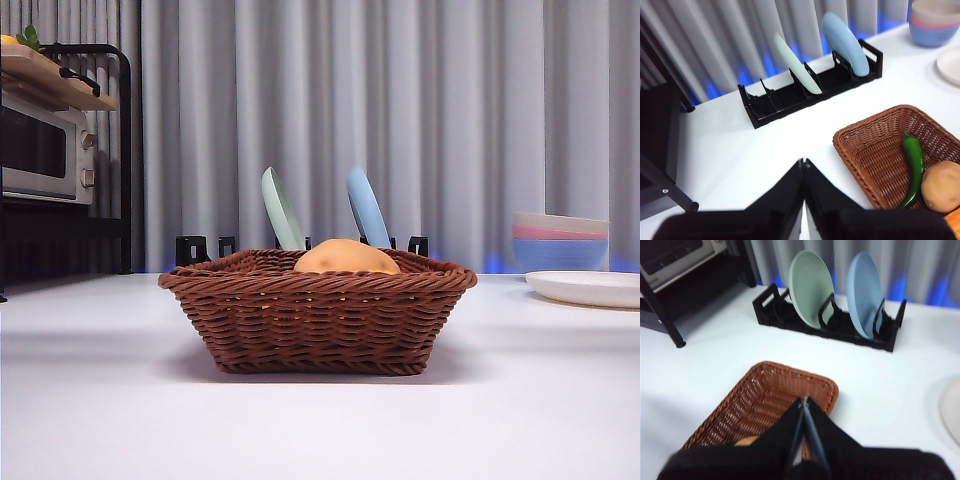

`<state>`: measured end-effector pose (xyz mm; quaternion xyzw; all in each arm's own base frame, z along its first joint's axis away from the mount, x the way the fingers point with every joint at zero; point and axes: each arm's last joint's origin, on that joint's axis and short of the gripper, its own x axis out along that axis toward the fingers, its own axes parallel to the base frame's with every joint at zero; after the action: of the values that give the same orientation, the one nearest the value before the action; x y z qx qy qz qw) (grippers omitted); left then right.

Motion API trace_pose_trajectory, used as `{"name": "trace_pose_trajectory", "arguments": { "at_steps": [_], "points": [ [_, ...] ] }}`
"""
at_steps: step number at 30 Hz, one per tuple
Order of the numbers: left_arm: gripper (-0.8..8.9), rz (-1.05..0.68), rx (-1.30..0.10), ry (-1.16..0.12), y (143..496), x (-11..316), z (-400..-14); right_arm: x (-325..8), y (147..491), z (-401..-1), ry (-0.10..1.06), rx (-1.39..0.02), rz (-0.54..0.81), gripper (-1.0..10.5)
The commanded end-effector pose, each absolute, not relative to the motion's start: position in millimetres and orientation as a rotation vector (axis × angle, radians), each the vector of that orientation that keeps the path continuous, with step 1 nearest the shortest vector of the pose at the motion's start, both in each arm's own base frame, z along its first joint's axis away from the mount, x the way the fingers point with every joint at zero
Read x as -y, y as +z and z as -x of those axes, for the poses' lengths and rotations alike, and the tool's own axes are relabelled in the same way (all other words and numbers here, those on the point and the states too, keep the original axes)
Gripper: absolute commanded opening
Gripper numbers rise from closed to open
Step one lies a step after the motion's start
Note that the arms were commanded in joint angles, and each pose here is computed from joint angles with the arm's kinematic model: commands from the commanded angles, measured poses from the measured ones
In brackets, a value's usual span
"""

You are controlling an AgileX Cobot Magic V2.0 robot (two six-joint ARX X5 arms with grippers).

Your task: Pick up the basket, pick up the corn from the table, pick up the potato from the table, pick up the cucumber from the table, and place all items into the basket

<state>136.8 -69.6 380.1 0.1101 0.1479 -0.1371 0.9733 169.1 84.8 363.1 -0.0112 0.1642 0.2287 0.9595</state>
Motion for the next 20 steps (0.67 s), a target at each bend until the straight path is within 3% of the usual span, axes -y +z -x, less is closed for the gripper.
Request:
{"name": "trace_pose_trajectory", "arguments": {
  "at_steps": [1, 9, 13, 20],
  "points": [
    [-0.09, -0.214, -0.264, -0.292, 356, 62, -122, -88, 342, -158, 0.438, -0.317, 0.046, -0.2],
    [-0.09, -0.191, -0.217, -0.328, 308, 44, -89, -87, 292, -129, 0.425, -0.292, 0.03, -0.2],
    [-0.08, -0.184, -0.206, -0.347, 308, 42, -85, -86, 290, -129, 0.405, -0.324, -0.042, -0.1],
    [-0.03, -0.202, -0.255, -0.348, 304, 43, -87, -86, 290, -129, 0.404, -0.328, -0.041, 0.0]
  ]
}}
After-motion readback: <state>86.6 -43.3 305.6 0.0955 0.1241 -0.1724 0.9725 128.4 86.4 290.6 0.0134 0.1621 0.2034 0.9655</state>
